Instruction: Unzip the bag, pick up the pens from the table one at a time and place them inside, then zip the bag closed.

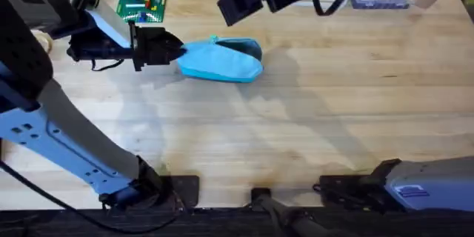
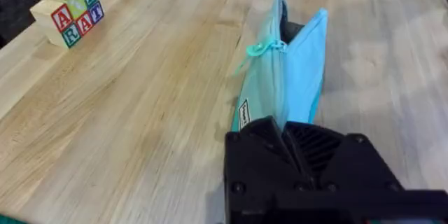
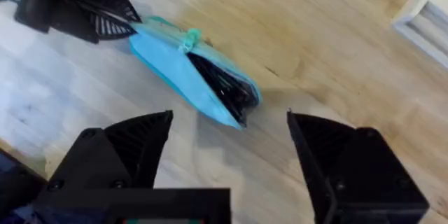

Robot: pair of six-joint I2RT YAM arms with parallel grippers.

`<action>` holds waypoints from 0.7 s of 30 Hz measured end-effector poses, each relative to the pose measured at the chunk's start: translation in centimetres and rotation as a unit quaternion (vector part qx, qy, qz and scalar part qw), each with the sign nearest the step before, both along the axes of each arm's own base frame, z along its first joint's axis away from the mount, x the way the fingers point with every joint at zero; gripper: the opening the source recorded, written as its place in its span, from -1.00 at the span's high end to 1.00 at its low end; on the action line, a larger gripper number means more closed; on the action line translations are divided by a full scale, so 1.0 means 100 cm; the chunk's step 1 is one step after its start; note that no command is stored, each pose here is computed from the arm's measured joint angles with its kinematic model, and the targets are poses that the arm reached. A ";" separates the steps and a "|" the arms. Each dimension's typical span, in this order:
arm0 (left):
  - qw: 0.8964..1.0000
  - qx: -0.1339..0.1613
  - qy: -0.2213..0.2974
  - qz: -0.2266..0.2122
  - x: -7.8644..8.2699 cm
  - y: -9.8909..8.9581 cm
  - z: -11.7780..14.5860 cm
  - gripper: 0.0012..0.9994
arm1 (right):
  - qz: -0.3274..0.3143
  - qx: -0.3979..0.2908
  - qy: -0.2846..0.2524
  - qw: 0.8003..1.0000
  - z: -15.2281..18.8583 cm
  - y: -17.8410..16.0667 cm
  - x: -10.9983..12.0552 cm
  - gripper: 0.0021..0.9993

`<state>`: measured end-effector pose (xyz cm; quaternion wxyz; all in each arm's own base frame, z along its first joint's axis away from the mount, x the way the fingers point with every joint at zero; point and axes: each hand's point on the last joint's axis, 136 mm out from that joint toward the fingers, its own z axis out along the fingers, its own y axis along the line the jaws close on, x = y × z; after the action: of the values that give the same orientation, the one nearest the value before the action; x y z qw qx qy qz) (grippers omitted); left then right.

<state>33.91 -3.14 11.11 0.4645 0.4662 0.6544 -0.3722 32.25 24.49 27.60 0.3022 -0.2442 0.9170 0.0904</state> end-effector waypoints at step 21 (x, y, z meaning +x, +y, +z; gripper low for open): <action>1.000 0.000 0.000 0.000 0.000 0.000 0.000 0.92 | -0.051 0.040 0.006 0.998 -0.017 0.042 0.033 -0.99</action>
<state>33.90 -3.14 11.11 0.4644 0.4663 0.6545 -0.3722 35.51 28.66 25.92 0.3106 -0.1839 0.9257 0.1130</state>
